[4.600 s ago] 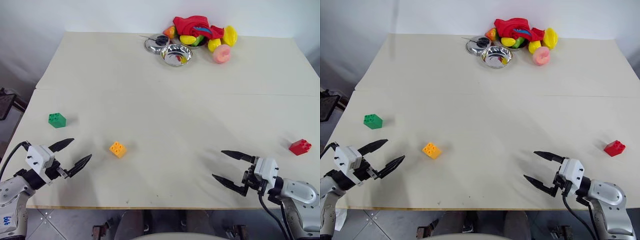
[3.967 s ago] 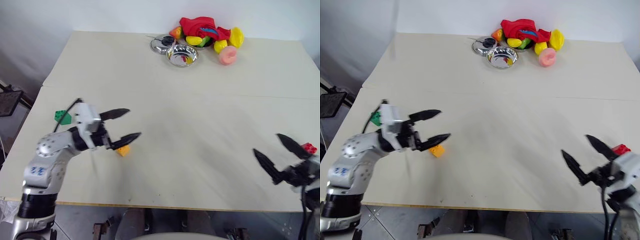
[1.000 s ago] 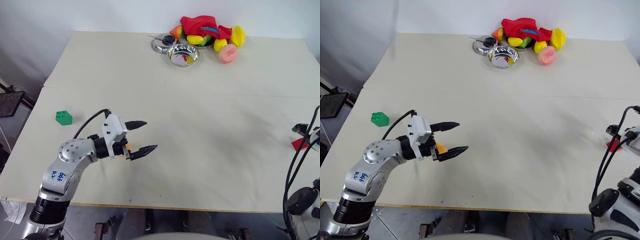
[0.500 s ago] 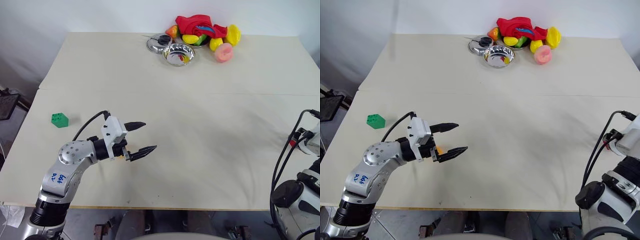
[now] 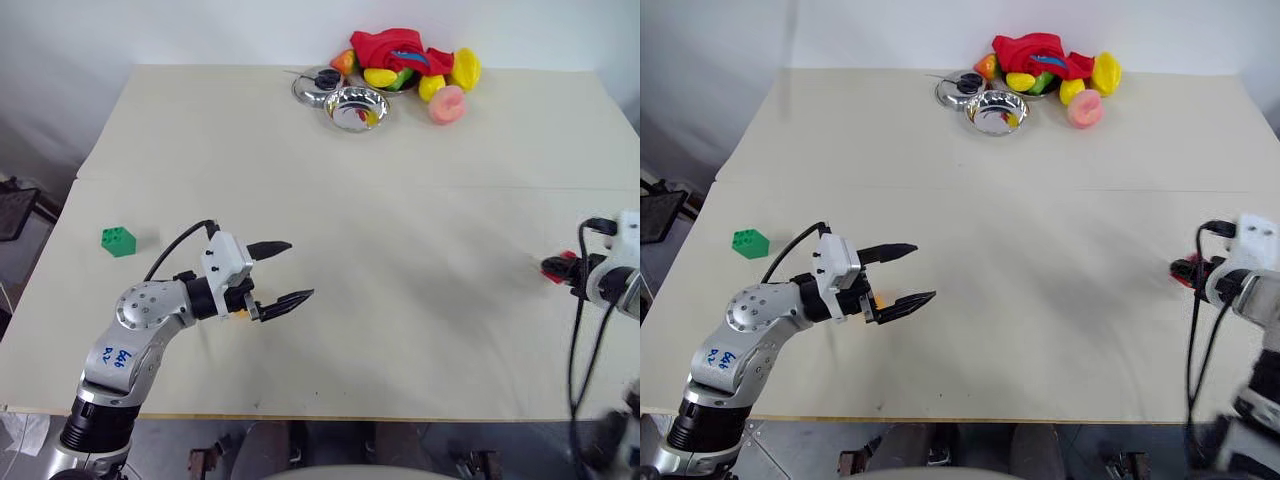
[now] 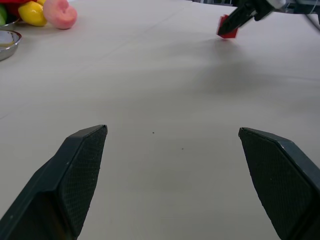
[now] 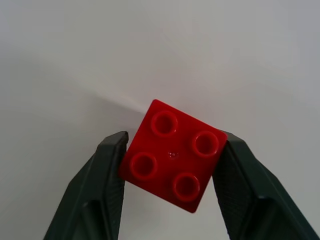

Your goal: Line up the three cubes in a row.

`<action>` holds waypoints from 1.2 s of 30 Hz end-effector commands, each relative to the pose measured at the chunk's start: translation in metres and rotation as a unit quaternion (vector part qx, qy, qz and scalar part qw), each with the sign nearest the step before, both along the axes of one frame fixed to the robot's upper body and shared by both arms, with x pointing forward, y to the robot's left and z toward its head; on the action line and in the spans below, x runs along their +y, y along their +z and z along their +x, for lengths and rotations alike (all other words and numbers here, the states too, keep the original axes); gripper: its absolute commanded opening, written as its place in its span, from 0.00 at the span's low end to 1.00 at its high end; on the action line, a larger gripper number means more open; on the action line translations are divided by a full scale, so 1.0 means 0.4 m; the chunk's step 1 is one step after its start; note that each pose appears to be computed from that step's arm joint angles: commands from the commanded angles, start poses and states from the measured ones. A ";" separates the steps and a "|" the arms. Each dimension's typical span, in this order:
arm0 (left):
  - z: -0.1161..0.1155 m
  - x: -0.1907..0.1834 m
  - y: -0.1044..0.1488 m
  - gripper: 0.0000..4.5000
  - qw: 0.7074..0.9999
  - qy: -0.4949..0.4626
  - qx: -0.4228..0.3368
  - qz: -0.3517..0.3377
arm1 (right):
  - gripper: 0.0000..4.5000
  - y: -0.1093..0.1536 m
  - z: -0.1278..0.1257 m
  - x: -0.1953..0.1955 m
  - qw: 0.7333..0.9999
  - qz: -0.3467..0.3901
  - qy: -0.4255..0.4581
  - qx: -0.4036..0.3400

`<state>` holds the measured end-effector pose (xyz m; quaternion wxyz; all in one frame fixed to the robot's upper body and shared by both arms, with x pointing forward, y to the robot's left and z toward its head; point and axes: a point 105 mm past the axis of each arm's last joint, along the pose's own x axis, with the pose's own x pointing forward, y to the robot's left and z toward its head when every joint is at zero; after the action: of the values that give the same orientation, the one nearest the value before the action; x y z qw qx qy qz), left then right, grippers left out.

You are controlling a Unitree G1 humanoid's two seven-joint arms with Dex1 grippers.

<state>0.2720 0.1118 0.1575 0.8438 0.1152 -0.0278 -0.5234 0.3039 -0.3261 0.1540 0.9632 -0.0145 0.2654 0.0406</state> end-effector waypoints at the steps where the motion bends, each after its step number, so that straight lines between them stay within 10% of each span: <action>1: -0.015 -0.011 0.028 1.00 0.999 -0.020 -0.026 -0.008 | 0.45 0.052 -0.003 0.119 0.957 -0.091 0.268 -0.064; 12: -0.018 -0.008 0.039 1.00 0.999 -0.024 -0.031 0.000 | 0.45 -0.032 -0.003 0.196 0.791 -0.174 0.584 -0.054; 20: -0.017 -0.003 0.053 1.00 0.999 -0.024 -0.034 0.007 | 0.45 -0.061 0.055 0.236 0.723 -0.208 0.656 -0.063; 23: -0.015 -0.003 0.059 1.00 0.999 -0.024 -0.036 0.009 | 0.45 -0.045 0.086 0.254 0.733 -0.183 0.652 -0.062; 29: -0.015 -0.002 0.063 1.00 0.999 -0.021 -0.039 0.011 | 0.89 -0.004 0.099 0.269 0.742 -0.167 0.641 -0.106; 36: -0.010 0.002 0.059 1.00 0.999 -0.019 -0.040 0.012 | 0.89 -0.005 0.098 0.223 0.820 -0.118 0.553 -0.084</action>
<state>0.2712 0.1129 0.1734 0.8355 0.1337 -0.0387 -0.5316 0.3426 -0.2318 0.1392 0.7689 -0.2889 0.1415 0.5525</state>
